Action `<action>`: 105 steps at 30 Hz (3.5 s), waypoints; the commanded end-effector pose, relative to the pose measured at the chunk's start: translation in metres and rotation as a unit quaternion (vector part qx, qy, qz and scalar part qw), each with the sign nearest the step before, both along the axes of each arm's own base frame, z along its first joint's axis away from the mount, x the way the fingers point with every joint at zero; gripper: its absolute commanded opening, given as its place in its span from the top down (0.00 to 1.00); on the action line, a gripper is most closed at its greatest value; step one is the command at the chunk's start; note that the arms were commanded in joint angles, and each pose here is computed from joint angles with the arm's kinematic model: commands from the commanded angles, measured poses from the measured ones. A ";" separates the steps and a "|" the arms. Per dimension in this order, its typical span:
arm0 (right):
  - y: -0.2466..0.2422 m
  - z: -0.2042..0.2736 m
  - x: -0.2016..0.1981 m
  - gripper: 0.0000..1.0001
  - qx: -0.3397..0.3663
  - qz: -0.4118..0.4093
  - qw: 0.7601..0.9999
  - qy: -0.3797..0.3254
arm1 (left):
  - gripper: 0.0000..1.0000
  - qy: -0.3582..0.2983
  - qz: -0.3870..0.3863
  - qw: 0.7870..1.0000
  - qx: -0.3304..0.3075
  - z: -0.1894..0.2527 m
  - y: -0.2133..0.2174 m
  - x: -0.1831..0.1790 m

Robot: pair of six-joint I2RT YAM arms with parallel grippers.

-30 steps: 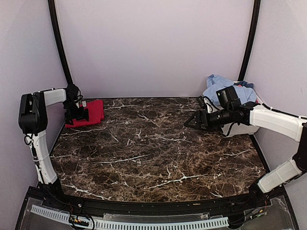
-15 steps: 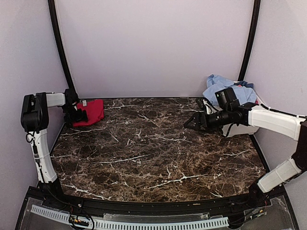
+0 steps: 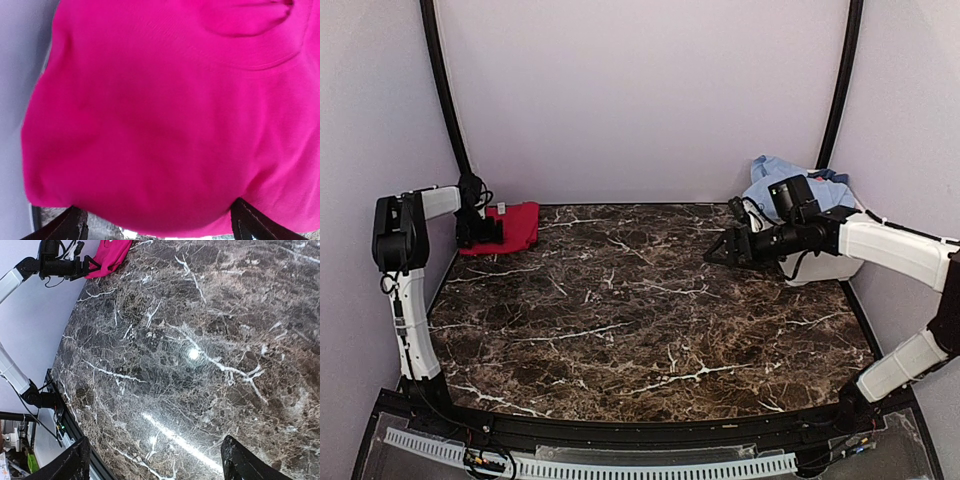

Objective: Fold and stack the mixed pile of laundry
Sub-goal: Move the square folded T-shirt to the center of the board, then pick up the crumpled shirt from the center of the board, then place the crumpled shirt at the center of the board.

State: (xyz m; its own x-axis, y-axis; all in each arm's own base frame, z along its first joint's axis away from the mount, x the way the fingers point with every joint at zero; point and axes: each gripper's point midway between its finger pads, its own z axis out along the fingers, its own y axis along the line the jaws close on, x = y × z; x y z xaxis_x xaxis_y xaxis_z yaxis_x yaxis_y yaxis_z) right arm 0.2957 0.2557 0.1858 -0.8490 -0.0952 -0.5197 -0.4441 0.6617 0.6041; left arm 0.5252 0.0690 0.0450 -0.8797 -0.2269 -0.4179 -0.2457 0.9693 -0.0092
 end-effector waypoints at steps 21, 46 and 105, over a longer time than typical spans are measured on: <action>-0.182 0.131 0.146 0.02 -0.126 -0.250 0.944 -0.173 | 0.01 -0.270 -0.222 0.936 -0.033 0.234 -0.221 -0.092; -0.214 0.142 0.188 1.00 -0.168 -0.291 0.923 -0.185 | 0.01 -0.264 -0.232 0.934 -0.059 0.224 -0.236 -0.107; 0.173 -0.029 -0.086 0.28 -0.162 0.217 0.959 -0.084 | 0.12 -0.080 -0.222 0.948 -0.212 0.107 -0.285 -0.150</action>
State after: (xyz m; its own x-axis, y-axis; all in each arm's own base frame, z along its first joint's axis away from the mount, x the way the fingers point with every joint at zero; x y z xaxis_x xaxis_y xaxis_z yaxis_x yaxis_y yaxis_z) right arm 0.2180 0.4116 0.1560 -0.6509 -0.5685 -0.5031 -0.7545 0.5579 0.3458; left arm 0.3898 -0.1856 0.1677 -0.8186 -0.0628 -0.5709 0.1723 0.9214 -0.3484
